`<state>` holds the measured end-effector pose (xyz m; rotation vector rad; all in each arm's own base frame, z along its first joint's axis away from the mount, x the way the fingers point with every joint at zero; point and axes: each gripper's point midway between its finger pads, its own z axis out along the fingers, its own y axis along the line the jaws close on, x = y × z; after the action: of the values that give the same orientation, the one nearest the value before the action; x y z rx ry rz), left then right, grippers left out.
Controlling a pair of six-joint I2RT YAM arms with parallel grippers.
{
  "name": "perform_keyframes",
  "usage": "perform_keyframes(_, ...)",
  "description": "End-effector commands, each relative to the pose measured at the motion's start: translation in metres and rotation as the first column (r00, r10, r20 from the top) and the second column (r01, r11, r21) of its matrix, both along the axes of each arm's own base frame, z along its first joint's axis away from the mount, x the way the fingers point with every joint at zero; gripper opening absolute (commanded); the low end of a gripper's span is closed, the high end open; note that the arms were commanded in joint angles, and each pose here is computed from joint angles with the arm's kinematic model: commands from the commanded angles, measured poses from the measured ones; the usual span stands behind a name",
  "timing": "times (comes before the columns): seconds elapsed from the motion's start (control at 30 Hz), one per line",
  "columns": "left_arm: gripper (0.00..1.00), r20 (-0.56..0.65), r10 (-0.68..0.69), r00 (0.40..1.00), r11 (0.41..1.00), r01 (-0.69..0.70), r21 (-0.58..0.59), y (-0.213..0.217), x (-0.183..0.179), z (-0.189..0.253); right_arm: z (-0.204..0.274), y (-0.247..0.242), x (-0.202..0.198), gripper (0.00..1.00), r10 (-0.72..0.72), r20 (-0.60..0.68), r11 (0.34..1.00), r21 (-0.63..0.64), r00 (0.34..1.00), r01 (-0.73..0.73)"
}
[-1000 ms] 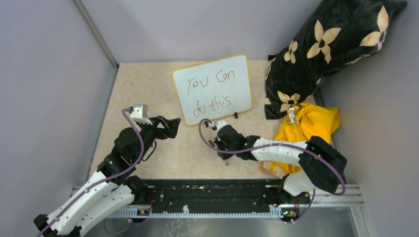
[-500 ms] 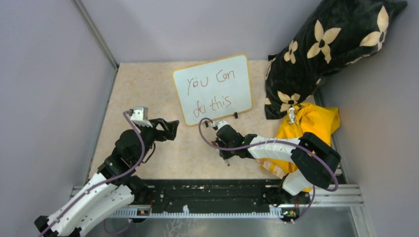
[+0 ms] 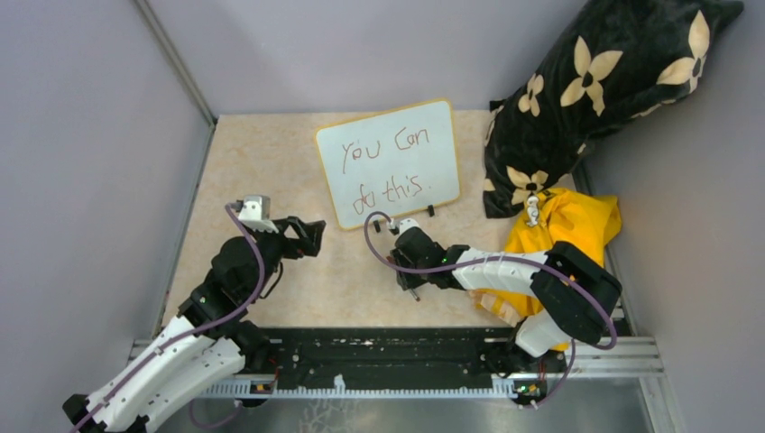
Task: Write a sentence on the whiteboard
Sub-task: Place the whiteboard marker at the center of the board, then reset both arms
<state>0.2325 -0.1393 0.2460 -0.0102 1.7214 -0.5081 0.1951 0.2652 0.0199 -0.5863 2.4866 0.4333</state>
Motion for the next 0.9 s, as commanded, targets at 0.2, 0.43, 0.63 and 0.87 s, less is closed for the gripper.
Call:
perform_keyframes(0.2,0.99,-0.019,0.034,0.999,0.999,-0.035,-0.011,0.004,0.002,-0.002,0.027,-0.005,0.008,0.64,-0.061,0.040,0.997,0.046,0.997,0.059)
perform_keyframes(0.43,0.99,-0.156,0.305,0.940,0.939,-0.324,-0.114,0.037,0.011,-0.012,0.102,-0.018,0.034,0.76,-0.189,0.215,0.979,0.122,0.958,0.165)
perform_keyframes(0.63,0.99,-0.403,0.412,0.817,0.797,-0.538,-0.276,0.046,0.002,-0.020,0.179,-0.046,0.066,0.89,-0.437,0.391,0.893,0.295,0.810,0.339)
perform_keyframes(0.87,0.99,-0.399,0.425,0.812,0.804,-0.542,-0.246,0.051,-0.001,-0.007,0.252,-0.069,0.078,0.99,-0.693,0.375,0.676,0.635,0.616,0.374)
